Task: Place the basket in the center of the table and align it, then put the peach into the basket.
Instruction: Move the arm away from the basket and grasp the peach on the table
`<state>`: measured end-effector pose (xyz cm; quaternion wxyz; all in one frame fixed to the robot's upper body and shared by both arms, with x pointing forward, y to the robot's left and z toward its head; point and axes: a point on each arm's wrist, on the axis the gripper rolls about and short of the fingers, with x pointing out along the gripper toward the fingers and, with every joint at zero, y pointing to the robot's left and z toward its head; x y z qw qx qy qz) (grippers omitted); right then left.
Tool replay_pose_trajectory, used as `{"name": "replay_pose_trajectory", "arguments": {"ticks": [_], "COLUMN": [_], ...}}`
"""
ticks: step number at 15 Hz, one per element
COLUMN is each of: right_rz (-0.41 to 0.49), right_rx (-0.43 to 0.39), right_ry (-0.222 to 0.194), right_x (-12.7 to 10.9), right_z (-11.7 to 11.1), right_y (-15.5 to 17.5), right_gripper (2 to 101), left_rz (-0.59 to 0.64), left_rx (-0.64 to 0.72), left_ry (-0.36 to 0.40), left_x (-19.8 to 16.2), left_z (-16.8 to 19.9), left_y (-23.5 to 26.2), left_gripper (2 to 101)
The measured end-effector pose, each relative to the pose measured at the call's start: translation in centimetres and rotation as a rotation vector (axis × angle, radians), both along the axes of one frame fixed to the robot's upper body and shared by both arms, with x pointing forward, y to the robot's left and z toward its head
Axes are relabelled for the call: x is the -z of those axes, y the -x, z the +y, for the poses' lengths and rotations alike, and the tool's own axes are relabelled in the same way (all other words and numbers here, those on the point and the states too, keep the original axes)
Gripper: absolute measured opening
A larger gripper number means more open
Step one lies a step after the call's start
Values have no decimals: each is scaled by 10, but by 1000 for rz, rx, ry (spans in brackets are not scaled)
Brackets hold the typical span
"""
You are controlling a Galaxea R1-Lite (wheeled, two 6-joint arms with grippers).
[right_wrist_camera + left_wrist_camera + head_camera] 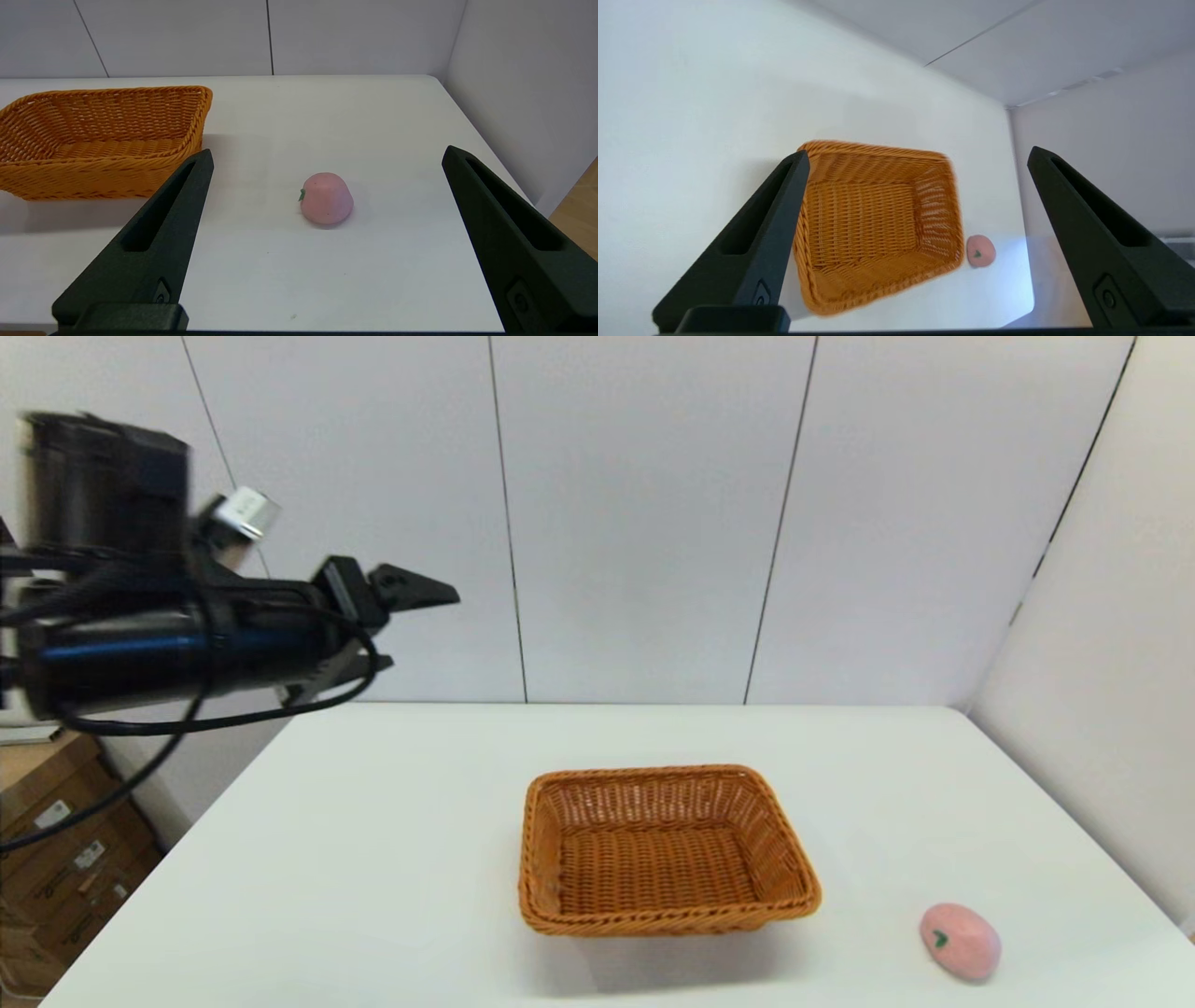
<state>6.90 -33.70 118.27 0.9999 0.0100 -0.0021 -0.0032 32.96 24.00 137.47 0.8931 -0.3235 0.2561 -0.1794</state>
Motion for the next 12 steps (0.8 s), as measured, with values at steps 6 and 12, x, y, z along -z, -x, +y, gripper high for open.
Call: {"name": "replay_pose_trajectory", "arguments": {"ticks": [6, 12], "right_rz": [0, 0], "right_rx": [0, 0], "right_ry": [1, 1], "right_x": [0, 0], "right_z": [0, 0], "right_y": [0, 0], "right_gripper": [971, 971], "left_rz": [-327, -439], "left_rx": [10, -245], "left_ry": [-152, -408], "left_x": [-53, 18], "left_z": [64, 95], "left_y": [170, 254], "left_gripper": [965, 971]}}
